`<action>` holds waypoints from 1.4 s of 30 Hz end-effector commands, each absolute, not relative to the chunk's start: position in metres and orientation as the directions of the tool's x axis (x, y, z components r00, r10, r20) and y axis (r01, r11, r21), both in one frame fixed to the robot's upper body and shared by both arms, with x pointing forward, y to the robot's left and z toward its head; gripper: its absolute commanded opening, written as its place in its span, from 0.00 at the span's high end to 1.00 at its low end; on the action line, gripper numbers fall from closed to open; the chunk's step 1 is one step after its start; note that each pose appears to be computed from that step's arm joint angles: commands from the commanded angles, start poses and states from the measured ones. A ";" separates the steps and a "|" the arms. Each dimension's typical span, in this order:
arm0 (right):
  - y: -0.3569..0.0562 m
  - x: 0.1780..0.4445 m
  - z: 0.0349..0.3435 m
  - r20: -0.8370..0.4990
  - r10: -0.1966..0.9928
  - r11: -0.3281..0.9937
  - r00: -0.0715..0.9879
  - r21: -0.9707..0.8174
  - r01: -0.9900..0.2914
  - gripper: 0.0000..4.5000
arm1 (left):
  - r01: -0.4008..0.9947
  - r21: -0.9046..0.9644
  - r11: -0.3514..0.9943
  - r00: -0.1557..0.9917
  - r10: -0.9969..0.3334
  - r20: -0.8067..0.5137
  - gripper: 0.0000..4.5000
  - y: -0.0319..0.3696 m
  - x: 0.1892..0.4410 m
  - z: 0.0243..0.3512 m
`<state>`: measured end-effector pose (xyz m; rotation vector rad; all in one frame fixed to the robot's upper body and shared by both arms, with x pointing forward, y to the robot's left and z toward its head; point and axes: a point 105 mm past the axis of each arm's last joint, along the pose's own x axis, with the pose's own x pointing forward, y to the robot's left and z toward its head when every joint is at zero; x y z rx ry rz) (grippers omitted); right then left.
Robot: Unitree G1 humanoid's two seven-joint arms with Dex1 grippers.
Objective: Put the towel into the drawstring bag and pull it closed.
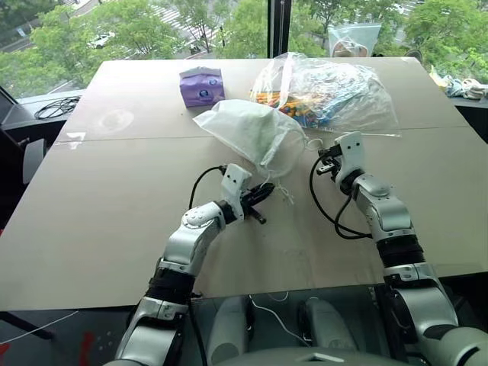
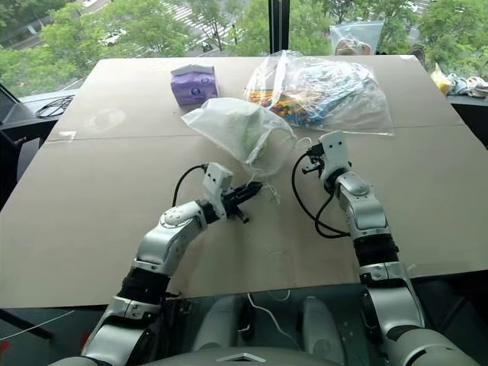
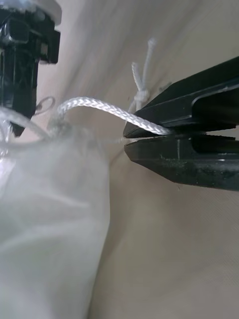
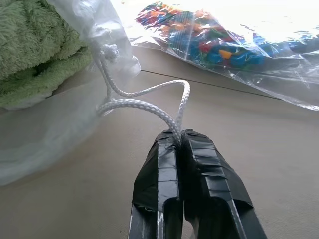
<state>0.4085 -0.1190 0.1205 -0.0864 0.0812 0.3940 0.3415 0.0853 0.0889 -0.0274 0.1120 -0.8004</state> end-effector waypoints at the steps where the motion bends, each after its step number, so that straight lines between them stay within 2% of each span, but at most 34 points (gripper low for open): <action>1: -0.122 0.410 0.138 -0.025 0.373 0.923 0.928 -0.094 -0.373 1.00 | 0.627 -0.015 0.779 0.779 -0.626 0.008 0.99 0.097 0.347 0.107; 6: -0.129 0.415 0.149 0.031 0.323 0.941 0.946 -0.118 -0.317 1.00 | 0.435 0.049 0.899 0.896 -0.438 0.075 0.99 0.112 0.354 0.111; 9: -0.146 0.424 0.164 0.107 0.216 0.972 0.970 -0.115 -0.204 1.00 | 0.200 0.127 0.971 0.967 -0.217 0.134 0.99 0.139 0.361 0.120; 12: -0.170 0.433 0.179 0.173 0.078 0.993 0.982 -0.098 -0.062 1.00 | -0.051 0.244 0.968 0.979 0.001 0.203 0.99 0.176 0.362 0.133; 15: -0.199 0.438 0.190 0.213 -0.081 0.995 0.974 -0.043 0.092 1.00 | -0.299 0.167 0.940 0.933 0.250 0.260 0.99 0.225 0.356 0.148; 17: -0.227 0.440 0.193 0.215 -0.226 0.974 0.950 0.018 0.227 1.00 | -0.476 0.093 0.875 0.857 0.438 0.273 0.99 0.267 0.345 0.158; 20: -0.253 0.438 0.191 0.196 -0.362 0.932 0.911 0.100 0.349 1.00 | -0.597 0.032 0.802 0.779 0.569 0.262 0.99 0.299 0.333 0.161; 21: -0.269 0.434 0.189 0.175 -0.448 0.892 0.877 0.154 0.425 1.00 | -0.648 0.002 0.762 0.737 0.627 0.252 0.99 0.313 0.326 0.162; 23: -0.293 0.426 0.182 0.124 -0.572 0.812 0.811 0.231 0.537 1.00 | -0.723 -0.059 0.689 0.663 0.715 0.222 0.99 0.334 0.314 0.161; 25: -0.304 0.421 0.177 0.086 -0.632 0.760 0.770 0.265 0.594 1.00 | -0.762 -0.100 0.639 0.616 0.765 0.190 0.99 0.345 0.306 0.158; 27: -0.323 0.410 0.161 -0.011 -0.724 0.650 0.690 0.324 0.687 1.00 | -0.809 -0.136 0.572 0.554 0.819 0.149 0.99 0.358 0.297 0.153; 30: -0.336 0.399 0.144 -0.109 -0.780 0.548 0.617 0.359 0.756 1.00 | -0.829 -0.157 0.536 0.522 0.844 0.123 0.99 0.363 0.292 0.151; 31: -0.331 0.403 0.143 -0.115 -0.751 0.576 0.651 0.370 0.729 1.00 | -0.811 -0.172 0.559 0.548 0.829 0.114 0.99 0.359 0.297 0.150; 32: -0.317 0.415 0.145 -0.107 -0.671 0.652 0.734 0.386 0.652 1.00 | -0.771 -0.184 0.610 0.600 0.792 0.112 0.99 0.351 0.307 0.150; 33: -0.293 0.429 0.150 -0.082 -0.537 0.750 0.840 0.409 0.519 1.00 | -0.687 -0.195 0.700 0.694 0.712 0.110 0.99 0.335 0.324 0.150; 35: -0.258 0.442 0.158 -0.035 -0.338 0.844 0.941 0.430 0.319 1.00 | -0.561 -0.205 0.802 0.801 0.589 0.109 0.99 0.313 0.343 0.151; 36: -0.214 0.443 0.172 0.050 -0.042 0.925 0.998 0.379 0.020 1.00 | -0.426 -0.189 0.885 0.888 0.449 0.101 0.99 0.289 0.357 0.150; 37: -0.166 0.427 0.176 0.075 0.302 0.899 0.950 0.309 -0.310 0.85 | -0.284 -0.185 0.941 0.948 0.305 0.095 1.00 0.265 0.367 0.149; 38: -0.125 0.393 0.171 0.049 0.606 0.775 0.794 0.185 -0.604 0.76 | -0.130 -0.153 0.980 0.985 0.146 0.098 1.00 0.242 0.372 0.150; 39: -0.105 0.362 0.157 -0.025 0.758 0.651 0.651 0.094 -0.754 0.69 | 0.012 -0.096 0.995 0.996 -0.004 0.087 0.94 0.221 0.372 0.149; 40: -0.106 0.348 0.141 -0.110 0.785 0.617 0.609 0.061 -0.785 0.58 | 0.127 -0.042 0.991 0.990 -0.124 0.073 0.87 0.207 0.369 0.147; 42: -0.126 0.343 0.122 -0.204 0.745 0.653 0.634 0.036 -0.756 0.35 | 0.302 0.015 0.953 0.953 -0.302 0.022 0.69 0.191 0.358 0.141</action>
